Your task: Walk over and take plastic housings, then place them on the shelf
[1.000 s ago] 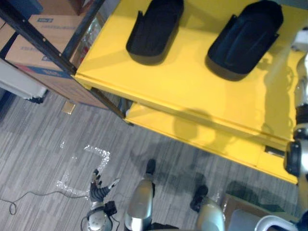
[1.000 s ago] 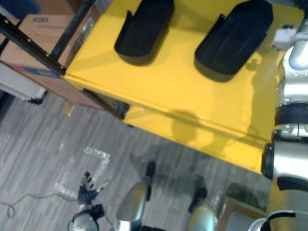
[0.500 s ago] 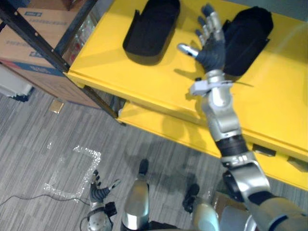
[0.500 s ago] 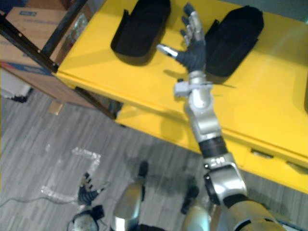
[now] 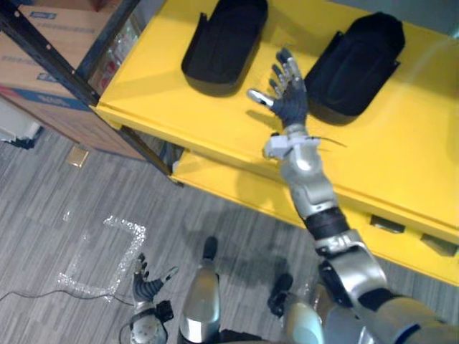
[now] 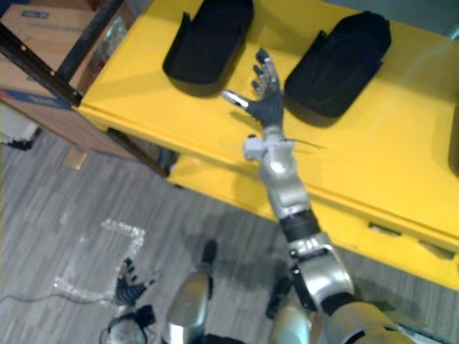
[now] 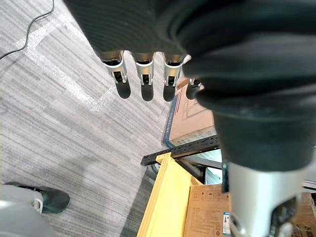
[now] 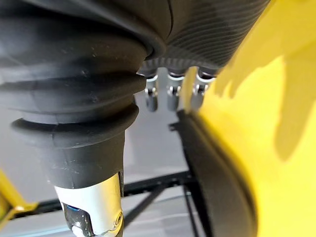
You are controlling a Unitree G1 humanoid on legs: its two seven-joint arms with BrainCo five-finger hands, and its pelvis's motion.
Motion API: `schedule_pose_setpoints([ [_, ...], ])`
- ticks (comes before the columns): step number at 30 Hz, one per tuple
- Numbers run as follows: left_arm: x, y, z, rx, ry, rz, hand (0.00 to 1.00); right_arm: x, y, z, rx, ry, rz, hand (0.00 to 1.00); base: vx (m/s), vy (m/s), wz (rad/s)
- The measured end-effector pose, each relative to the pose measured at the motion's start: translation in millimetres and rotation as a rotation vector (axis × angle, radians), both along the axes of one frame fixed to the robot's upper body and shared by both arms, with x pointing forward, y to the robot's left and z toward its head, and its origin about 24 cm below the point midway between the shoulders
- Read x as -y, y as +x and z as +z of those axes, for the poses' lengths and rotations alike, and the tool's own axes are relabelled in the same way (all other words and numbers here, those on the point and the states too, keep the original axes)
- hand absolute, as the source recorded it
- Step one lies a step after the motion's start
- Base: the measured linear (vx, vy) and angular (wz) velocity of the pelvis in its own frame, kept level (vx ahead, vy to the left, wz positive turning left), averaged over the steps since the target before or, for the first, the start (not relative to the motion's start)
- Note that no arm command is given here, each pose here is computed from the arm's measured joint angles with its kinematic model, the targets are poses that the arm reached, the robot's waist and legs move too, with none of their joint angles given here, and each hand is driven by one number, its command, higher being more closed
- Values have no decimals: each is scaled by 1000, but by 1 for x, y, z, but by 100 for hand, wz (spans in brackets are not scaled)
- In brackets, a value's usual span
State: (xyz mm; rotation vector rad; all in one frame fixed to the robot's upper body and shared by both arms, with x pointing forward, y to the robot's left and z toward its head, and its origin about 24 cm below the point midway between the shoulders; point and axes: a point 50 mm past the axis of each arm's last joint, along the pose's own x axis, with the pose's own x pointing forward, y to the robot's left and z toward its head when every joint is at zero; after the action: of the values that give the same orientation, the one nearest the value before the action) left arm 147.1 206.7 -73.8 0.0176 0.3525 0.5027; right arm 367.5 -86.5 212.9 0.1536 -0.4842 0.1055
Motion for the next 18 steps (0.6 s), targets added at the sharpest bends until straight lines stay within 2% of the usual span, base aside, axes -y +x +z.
schedule_pose_setpoints([
  [18, 0, 0, 1, -3, 31, 9, 0, 5, -7, -21, -86, 78, -116, 0, 0, 0, 0],
])
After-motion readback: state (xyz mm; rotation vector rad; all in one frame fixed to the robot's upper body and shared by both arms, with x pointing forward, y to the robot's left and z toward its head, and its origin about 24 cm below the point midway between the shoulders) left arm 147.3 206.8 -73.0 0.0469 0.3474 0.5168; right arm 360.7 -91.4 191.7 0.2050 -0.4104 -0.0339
